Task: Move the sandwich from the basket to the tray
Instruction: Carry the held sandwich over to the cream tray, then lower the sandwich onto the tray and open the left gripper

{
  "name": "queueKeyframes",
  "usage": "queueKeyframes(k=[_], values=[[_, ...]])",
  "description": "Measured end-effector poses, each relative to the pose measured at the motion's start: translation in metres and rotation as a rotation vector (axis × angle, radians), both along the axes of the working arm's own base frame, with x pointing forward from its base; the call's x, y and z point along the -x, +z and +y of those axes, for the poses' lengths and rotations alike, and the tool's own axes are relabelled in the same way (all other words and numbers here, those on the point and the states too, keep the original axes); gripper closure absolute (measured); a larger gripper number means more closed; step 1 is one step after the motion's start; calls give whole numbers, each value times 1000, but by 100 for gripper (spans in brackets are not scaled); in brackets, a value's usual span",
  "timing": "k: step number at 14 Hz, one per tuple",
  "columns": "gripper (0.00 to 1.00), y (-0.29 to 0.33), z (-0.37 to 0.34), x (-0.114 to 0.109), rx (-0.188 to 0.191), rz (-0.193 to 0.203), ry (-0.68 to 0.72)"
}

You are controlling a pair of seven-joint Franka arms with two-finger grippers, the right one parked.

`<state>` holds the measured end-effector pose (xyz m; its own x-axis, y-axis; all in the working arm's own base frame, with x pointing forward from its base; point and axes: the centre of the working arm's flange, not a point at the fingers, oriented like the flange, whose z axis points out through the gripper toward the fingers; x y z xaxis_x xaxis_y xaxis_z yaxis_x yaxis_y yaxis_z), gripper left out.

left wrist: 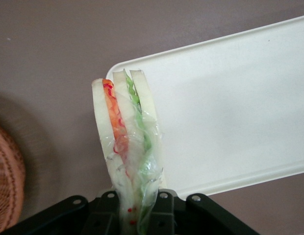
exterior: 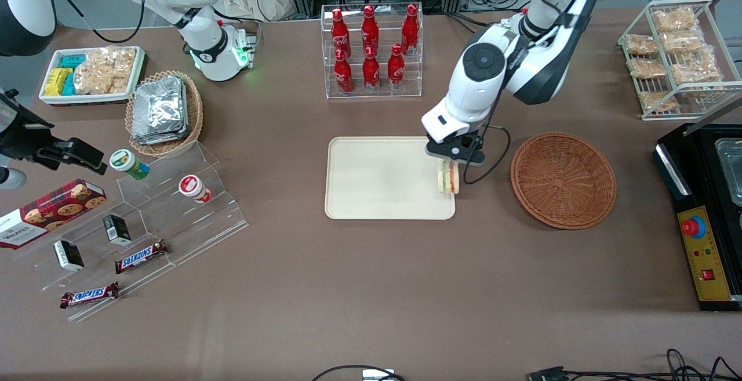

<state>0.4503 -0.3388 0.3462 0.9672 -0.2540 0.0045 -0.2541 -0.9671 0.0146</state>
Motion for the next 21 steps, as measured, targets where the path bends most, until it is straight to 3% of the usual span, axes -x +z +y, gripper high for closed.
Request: queueKeyframes(k=[15,21], values=[[84,-101,-34,12,-16,51,-22],[74,-121,-34,13,-22,64,-22]])
